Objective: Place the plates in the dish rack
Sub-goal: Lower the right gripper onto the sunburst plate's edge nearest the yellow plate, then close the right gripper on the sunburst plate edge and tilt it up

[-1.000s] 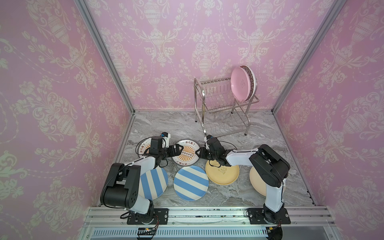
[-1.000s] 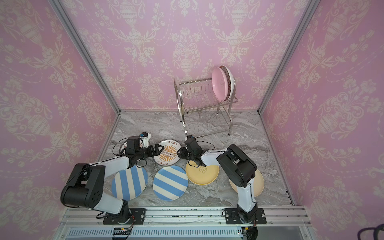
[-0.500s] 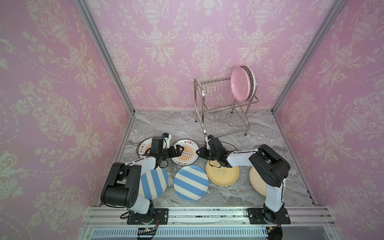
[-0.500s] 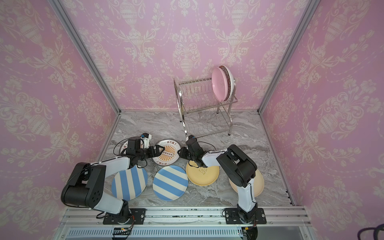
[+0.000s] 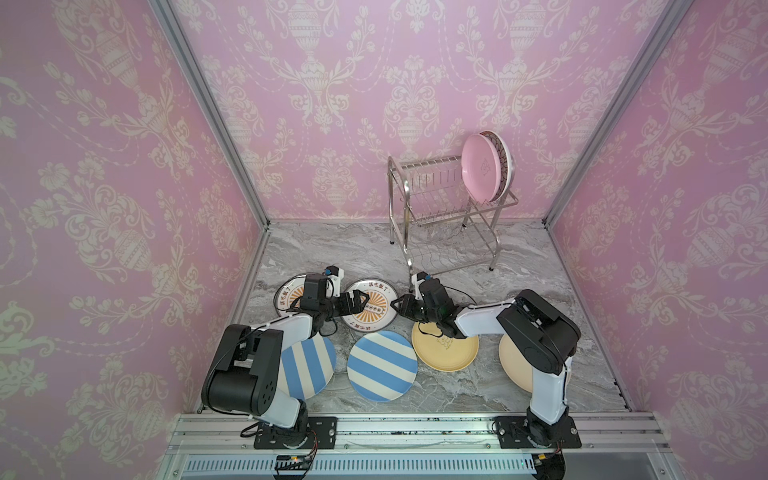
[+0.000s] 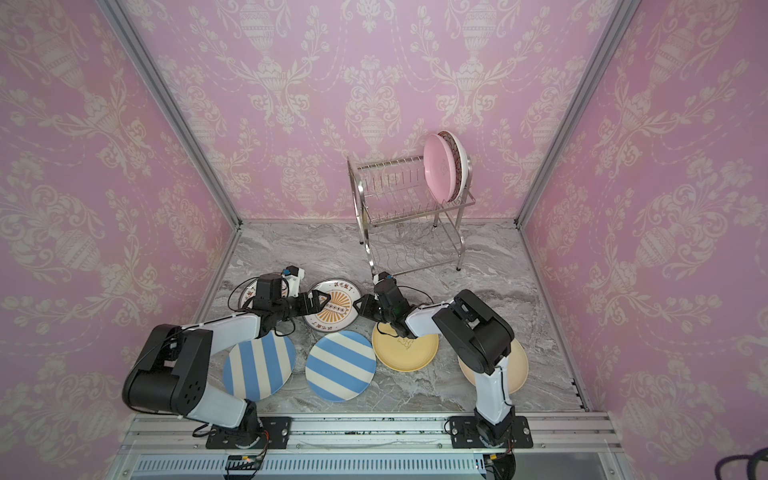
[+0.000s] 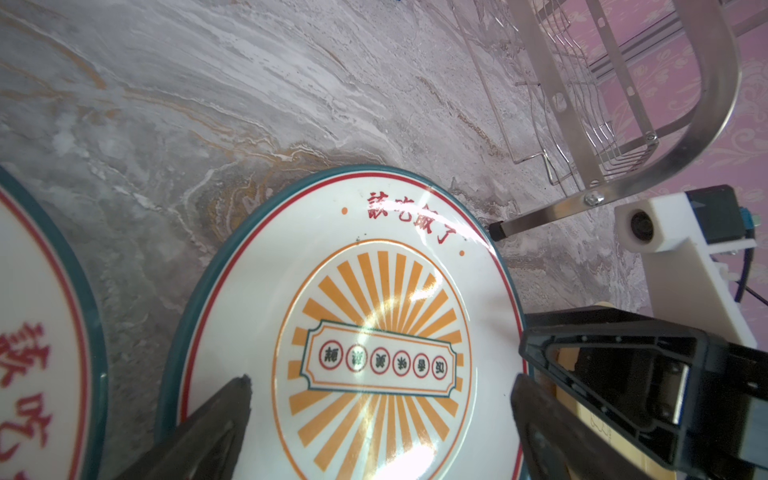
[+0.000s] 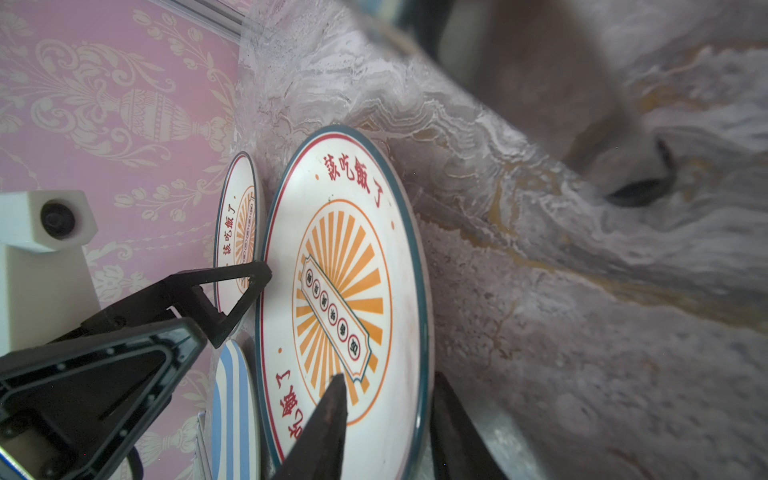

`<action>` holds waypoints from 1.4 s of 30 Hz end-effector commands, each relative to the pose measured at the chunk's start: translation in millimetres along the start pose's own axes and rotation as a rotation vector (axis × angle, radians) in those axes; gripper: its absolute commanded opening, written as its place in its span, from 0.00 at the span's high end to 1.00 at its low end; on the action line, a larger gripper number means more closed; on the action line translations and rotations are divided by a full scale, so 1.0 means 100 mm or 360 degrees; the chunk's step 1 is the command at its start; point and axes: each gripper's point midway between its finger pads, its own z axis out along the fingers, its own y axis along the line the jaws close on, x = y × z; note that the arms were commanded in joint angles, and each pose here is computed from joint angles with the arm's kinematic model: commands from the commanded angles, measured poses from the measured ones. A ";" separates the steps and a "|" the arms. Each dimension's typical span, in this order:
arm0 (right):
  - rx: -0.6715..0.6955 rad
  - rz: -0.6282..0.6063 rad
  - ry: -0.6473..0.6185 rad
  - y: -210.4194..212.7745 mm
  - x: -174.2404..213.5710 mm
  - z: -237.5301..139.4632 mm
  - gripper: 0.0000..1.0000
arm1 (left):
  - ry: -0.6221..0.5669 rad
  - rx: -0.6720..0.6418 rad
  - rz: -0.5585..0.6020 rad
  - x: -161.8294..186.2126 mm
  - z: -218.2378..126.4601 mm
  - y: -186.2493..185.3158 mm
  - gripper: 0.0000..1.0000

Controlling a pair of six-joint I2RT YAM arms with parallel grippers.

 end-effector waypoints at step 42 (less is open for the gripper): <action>0.0234 -0.0176 0.0066 -0.08 0.07 0.05 0.56 | 0.0075 -0.0206 0.0036 -0.17 0.13 0.12 0.01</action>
